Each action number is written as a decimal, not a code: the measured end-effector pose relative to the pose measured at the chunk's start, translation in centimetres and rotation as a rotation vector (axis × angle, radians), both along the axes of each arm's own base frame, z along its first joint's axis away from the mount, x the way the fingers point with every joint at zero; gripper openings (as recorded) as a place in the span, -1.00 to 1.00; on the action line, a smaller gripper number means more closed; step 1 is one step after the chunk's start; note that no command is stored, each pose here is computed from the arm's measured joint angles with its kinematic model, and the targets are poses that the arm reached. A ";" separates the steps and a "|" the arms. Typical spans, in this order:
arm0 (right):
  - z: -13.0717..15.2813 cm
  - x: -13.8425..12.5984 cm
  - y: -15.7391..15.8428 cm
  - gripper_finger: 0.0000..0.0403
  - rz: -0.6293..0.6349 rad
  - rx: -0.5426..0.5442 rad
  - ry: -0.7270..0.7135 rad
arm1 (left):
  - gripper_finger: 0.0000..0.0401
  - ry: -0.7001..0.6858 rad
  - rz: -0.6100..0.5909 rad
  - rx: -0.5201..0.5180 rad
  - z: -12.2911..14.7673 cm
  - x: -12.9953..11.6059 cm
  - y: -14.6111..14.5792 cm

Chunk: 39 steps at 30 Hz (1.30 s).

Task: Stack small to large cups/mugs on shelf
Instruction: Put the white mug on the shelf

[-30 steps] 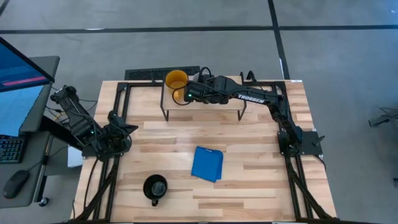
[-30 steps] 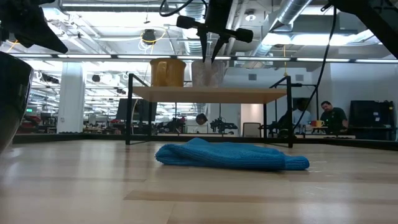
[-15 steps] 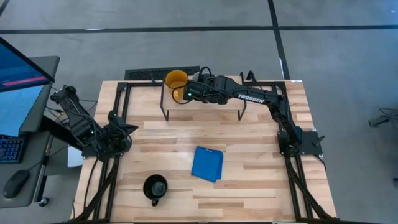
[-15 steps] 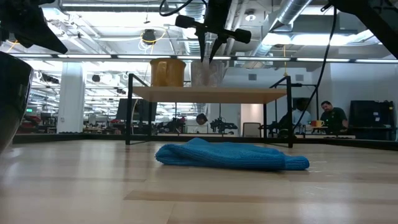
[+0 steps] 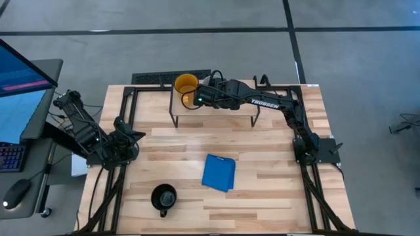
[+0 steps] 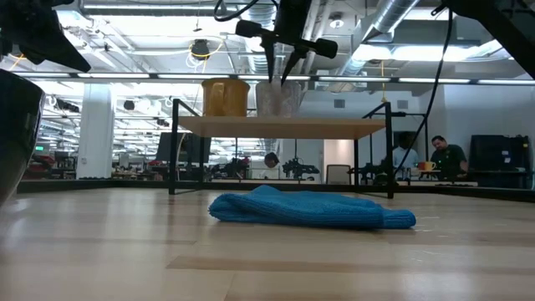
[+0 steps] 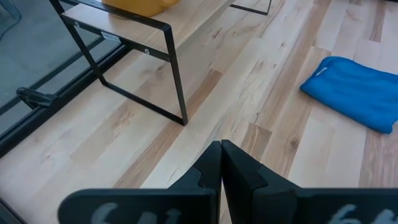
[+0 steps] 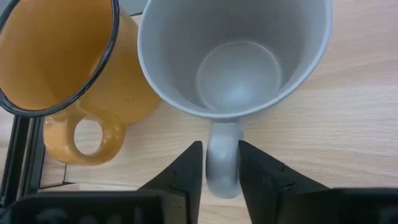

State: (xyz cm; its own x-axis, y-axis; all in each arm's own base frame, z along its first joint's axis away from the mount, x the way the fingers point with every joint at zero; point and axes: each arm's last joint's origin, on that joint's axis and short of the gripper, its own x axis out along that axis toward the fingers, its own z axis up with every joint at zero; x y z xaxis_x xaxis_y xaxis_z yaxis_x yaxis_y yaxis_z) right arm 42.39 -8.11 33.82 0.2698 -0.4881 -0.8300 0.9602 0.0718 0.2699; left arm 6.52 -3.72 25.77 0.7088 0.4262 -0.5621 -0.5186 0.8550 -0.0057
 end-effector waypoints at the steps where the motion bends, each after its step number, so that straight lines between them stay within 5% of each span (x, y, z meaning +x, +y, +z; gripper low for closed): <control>1: 0.0 0.0 0.0 -0.35 0.000 0.000 0.000 | -1.00 0.000 0.000 0.000 0.0 0.0 0.0; 14: 0.0 0.0 0.0 -0.10 0.003 0.000 0.001 | -1.00 0.000 0.000 0.000 0.0 0.0 0.0; 39: -0.2 -0.4 1.0 -0.09 0.044 0.011 0.071 | -1.00 0.000 0.000 0.001 0.0 0.0 0.0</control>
